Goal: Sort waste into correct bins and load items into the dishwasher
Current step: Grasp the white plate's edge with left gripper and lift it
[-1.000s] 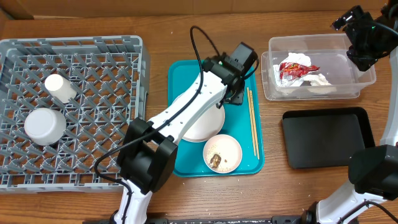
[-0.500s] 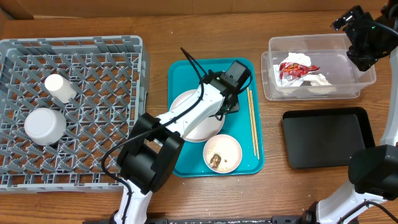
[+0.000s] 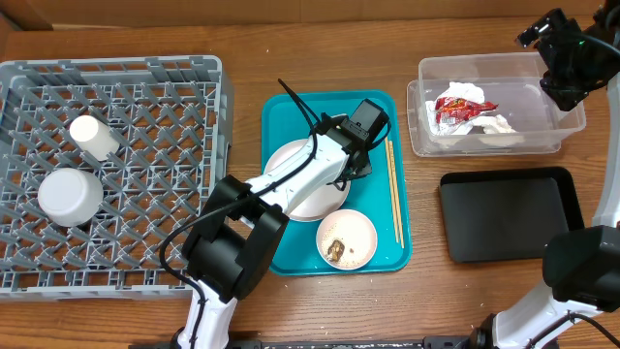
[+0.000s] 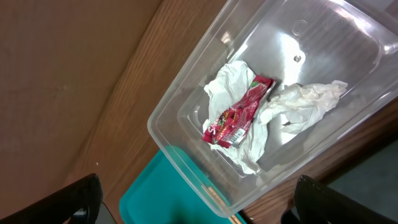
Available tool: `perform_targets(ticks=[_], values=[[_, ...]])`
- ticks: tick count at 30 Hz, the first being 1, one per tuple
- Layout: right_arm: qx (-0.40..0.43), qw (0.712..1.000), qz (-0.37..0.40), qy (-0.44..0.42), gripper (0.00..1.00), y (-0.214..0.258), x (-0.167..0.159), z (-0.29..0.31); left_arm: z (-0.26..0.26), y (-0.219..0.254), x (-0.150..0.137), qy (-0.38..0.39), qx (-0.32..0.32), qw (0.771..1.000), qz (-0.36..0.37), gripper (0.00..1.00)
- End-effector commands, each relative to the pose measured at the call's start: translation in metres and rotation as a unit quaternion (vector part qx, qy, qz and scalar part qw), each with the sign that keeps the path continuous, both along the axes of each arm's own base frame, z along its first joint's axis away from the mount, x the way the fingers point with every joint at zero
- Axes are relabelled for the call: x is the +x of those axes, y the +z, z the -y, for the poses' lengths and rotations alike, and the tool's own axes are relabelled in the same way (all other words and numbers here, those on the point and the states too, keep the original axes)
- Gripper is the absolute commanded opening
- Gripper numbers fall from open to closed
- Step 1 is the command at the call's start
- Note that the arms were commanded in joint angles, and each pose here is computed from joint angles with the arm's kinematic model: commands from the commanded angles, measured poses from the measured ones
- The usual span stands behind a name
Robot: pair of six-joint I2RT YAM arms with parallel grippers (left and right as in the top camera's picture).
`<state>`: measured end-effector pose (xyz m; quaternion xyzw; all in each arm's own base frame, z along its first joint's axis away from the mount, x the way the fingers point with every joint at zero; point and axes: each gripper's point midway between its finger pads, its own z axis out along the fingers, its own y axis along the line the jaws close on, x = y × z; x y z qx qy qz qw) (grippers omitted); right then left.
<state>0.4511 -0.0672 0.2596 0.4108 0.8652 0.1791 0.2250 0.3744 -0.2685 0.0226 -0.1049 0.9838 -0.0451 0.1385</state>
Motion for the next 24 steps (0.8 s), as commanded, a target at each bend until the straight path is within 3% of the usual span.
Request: perform_targets(ticks=[1,13,18,20,24], values=[[-0.002,1.0,0.016,-0.002,1.0,0.011,0.002,0.003,-0.003,-0.007,-0.001,0.007,0.013,1.0,0.006,0.39],[-0.002,1.0,0.016,-0.002,1.0,0.011,0.002,0.003,0.005,-0.031,-0.004,-0.001,0.012,1.0,-0.011,0.38],[-0.002,1.0,0.016,-0.002,1.0,0.011,0.002,0.003,0.007,-0.027,-0.002,-0.003,0.012,1.0,-0.009,0.2],[-0.002,1.0,0.016,-0.002,1.0,0.011,0.002,0.003,0.007,-0.023,-0.002,-0.011,0.014,1.0,-0.01,0.06],[-0.002,1.0,0.016,-0.002,1.0,0.011,0.002,0.003,0.009,-0.009,0.0,-0.021,0.02,0.999,-0.012,0.04]])
